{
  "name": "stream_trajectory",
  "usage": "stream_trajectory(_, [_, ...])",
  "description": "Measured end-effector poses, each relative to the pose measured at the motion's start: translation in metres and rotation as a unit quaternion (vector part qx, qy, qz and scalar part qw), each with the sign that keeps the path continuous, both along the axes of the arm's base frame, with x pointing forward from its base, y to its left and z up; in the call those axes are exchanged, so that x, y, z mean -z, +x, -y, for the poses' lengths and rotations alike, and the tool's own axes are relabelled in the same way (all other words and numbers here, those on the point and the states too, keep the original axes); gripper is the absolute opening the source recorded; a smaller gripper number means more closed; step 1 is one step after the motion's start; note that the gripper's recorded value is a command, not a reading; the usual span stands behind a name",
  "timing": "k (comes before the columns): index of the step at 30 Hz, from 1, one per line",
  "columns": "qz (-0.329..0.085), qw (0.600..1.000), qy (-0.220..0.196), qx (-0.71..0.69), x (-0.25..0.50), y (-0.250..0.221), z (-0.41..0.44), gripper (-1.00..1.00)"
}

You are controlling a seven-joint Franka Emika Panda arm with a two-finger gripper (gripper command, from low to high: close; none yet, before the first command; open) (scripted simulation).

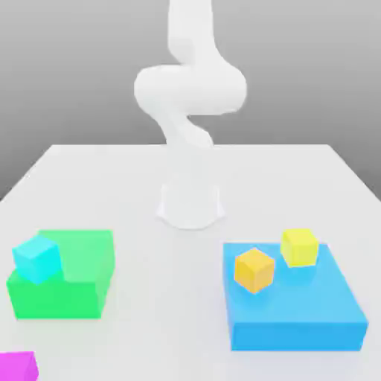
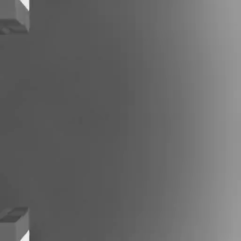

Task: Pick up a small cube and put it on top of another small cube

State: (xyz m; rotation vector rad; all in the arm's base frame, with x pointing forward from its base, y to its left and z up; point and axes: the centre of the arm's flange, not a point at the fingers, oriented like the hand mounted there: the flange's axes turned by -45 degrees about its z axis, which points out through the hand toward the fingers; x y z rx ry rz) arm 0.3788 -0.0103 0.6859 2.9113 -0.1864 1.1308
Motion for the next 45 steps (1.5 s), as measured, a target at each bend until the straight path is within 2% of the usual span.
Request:
stream_trajectory(8, [-0.086, 0.981, 0.047, 0.166, 0.099, 0.089, 0.055, 0.00])
stream_trajectory(16, [-0.157, 0.928, 0.104, 0.320, 0.220, 0.140, 0.128, 0.00])
stream_trajectory(24, [-0.214, 0.843, 0.172, 0.463, 0.352, 0.151, 0.201, 0.00])
stream_trajectory(31, [-0.255, 0.743, 0.239, 0.571, 0.469, 0.133, 0.247, 0.00])
stream_trajectory(35, [-0.260, 0.724, 0.250, 0.588, 0.533, 0.129, 0.254, 0.00])
stream_trajectory(36, [-0.260, 0.723, 0.250, 0.589, 0.546, 0.128, 0.254, -1.00])
stream_trajectory(42, [-0.259, 0.723, 0.251, 0.589, 0.552, 0.128, 0.254, -1.00])
stream_trajectory(45, [-0.259, 0.723, 0.251, 0.589, 0.524, 0.129, 0.255, -1.00])
